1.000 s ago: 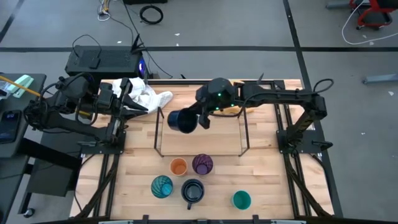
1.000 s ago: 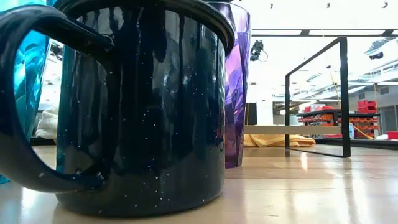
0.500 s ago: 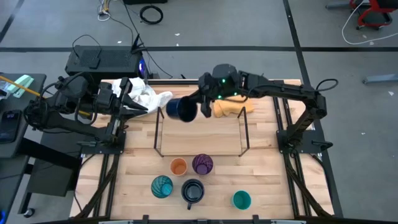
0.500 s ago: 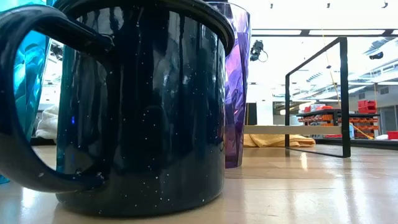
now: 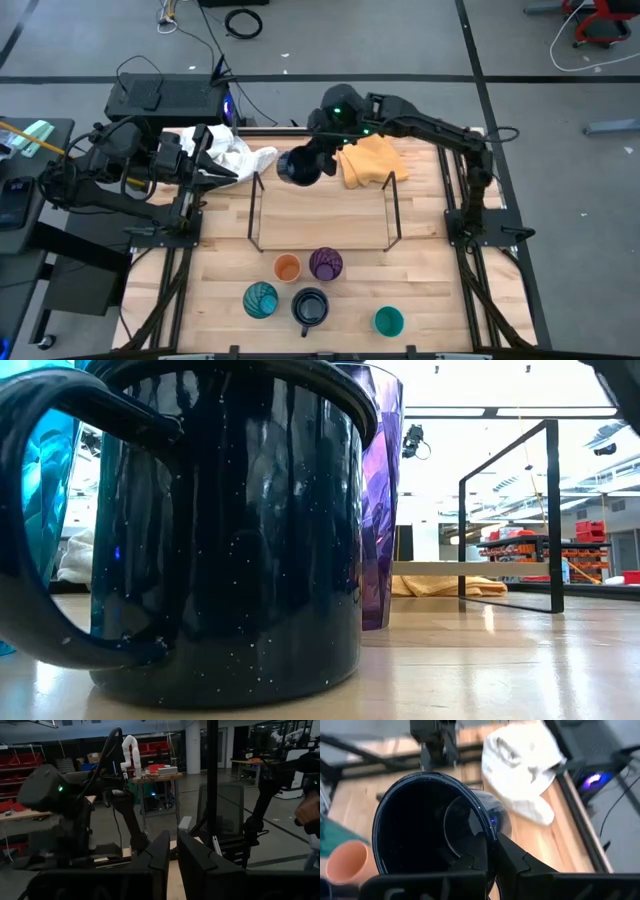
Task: Stack small to large cups/mugs on shelf
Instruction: Put the right dark blue mug on the shelf put the green cup on the shelf
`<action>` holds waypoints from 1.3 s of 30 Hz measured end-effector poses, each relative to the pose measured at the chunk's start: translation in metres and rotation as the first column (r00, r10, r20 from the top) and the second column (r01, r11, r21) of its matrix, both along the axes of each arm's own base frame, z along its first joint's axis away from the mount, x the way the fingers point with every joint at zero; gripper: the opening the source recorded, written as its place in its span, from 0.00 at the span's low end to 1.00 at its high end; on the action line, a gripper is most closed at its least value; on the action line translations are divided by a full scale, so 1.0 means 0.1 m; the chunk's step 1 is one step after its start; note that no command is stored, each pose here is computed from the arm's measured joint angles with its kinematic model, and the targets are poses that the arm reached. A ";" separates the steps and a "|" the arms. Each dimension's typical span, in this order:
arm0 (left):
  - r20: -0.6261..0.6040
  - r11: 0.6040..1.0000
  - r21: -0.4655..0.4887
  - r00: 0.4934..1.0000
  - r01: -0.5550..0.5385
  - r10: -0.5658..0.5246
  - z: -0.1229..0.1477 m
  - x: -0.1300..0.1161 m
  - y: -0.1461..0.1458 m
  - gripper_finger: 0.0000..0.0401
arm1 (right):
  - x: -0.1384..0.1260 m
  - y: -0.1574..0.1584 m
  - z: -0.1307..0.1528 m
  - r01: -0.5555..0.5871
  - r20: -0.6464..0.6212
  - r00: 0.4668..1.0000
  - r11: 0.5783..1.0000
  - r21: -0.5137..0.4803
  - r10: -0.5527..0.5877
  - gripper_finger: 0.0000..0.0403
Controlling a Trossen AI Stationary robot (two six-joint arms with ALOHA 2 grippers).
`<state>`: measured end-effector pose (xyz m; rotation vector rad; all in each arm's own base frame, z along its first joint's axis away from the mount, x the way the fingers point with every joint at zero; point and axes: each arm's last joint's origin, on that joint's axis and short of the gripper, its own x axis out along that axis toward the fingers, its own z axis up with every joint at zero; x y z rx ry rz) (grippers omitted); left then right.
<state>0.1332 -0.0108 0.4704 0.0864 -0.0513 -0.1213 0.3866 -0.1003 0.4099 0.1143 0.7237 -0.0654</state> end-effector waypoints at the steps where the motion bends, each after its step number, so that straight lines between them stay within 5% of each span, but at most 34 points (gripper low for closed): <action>1: 0.000 1.000 0.000 1.000 0.000 0.000 0.00 0.00 0.00 0.11 | 0.02 -0.01 -0.01 -0.002 -0.026 1.000 1.000 0.007 0.002 0.04; 9: -0.003 1.000 -0.001 1.000 0.000 0.000 0.00 0.00 0.00 0.10 | 0.15 -0.03 -0.20 -0.020 -0.190 0.981 0.998 0.052 0.030 0.04; 26: -0.003 1.000 -0.002 1.000 0.000 0.000 0.00 0.00 0.00 0.11 | 0.54 -0.03 -0.76 -0.023 -0.288 0.956 0.990 0.141 0.063 0.04; 39: -0.002 1.000 -0.003 1.000 0.000 0.000 0.00 0.00 0.00 0.10 | 0.67 0.00 -0.83 -0.003 -0.227 0.973 0.982 0.187 0.046 0.04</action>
